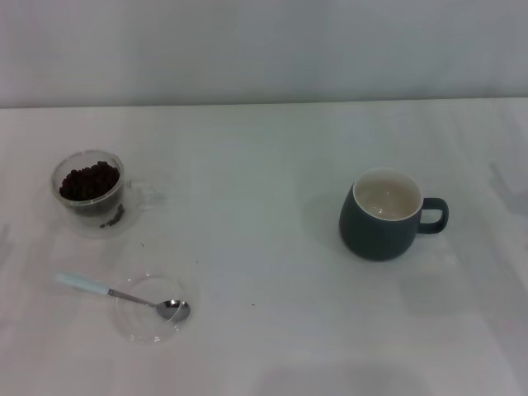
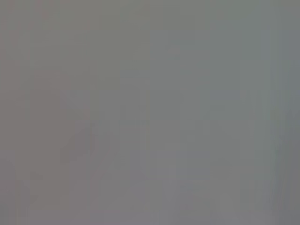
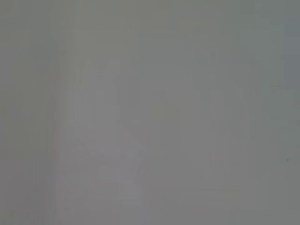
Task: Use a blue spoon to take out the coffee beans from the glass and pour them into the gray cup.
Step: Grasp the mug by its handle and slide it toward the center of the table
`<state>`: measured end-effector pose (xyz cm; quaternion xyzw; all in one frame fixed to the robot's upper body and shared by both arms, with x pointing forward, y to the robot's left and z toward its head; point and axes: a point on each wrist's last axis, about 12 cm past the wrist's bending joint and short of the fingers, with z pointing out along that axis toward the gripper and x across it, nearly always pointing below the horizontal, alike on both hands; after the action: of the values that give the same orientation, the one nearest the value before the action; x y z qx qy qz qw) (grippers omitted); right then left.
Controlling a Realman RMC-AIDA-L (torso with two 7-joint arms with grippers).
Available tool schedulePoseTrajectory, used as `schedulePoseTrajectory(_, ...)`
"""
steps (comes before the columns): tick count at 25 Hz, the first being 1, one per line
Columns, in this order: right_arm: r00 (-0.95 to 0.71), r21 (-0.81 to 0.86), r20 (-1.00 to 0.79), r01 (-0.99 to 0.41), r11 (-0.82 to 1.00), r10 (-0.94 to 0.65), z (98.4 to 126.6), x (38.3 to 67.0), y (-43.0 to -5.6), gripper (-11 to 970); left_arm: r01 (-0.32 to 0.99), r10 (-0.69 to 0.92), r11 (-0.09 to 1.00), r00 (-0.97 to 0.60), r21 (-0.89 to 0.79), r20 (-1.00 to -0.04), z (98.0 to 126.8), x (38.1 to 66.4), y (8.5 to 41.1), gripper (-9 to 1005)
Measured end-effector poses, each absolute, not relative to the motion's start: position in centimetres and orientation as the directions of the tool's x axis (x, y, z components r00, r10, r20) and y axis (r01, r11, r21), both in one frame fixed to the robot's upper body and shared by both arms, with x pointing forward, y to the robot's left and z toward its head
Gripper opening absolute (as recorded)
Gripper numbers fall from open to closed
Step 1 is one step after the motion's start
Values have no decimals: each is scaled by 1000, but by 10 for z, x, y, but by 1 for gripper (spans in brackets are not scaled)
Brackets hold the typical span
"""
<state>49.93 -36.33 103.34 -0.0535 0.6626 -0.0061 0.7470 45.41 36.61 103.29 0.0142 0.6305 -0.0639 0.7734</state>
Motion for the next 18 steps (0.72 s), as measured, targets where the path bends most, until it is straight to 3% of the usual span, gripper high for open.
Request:
schedulePoseTrajectory(10, 154, -122, -982, -98, 988, -106, 1043, 512, -362, 870, 134, -222, 971, 215, -196, -951, 1028, 424, 366, 888)
schedulePoseTrajectory(18, 58, -47, -998, -351, 935, -29, 1046, 493, -382, 869, 72, -225, 974, 225, -215, -948, 1025, 407, 375, 888)
